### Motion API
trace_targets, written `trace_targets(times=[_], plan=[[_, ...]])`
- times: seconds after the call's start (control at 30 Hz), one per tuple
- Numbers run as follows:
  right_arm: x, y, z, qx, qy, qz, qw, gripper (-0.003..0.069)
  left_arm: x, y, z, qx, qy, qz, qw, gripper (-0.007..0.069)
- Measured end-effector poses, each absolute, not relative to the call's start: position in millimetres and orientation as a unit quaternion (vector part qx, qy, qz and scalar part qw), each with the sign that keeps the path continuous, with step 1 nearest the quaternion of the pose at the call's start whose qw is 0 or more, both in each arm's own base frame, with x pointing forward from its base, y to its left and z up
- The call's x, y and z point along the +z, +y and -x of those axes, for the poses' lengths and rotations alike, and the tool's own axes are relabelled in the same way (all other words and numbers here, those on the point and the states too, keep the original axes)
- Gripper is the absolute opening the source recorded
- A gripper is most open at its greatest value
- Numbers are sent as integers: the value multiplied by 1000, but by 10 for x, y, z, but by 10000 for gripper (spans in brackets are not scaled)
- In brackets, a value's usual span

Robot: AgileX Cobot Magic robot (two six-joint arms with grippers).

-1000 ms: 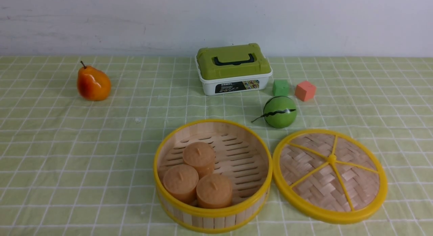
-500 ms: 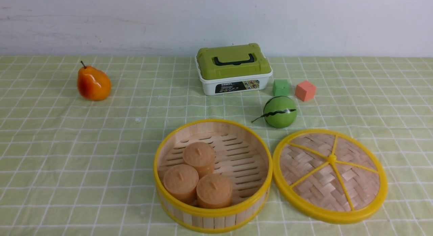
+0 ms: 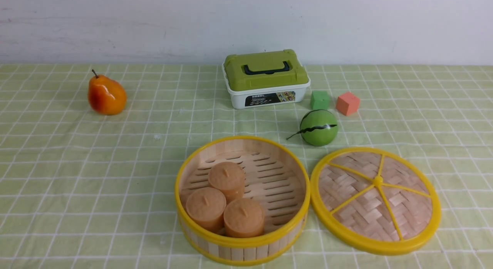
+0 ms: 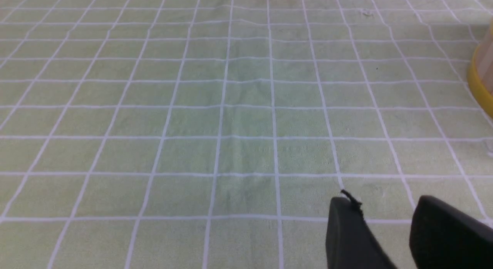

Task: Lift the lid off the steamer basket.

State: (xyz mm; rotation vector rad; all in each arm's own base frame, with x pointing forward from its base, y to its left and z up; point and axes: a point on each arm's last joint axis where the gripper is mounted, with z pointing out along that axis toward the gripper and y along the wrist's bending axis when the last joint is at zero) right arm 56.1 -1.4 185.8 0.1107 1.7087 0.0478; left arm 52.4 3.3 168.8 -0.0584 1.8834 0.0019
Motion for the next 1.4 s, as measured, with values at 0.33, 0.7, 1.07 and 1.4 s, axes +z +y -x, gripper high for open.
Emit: trace_targets(times=[0.33,0.7,1.07,1.4], plan=[[1734,-13,-526,22,801,-58,595,27,1688,33,-524,1,808,25,588,239],[1734,-12,-523,23,804,-58,592,42,1688,33,-524,1,808,25,588,239],[1733,-12,-523,23,804,-58,592,57,1688,33,-524,1,808,25,588,239],[1733,-12,-522,23,804,-58,591,74,1688,33,-524,1,808,25,588,239]])
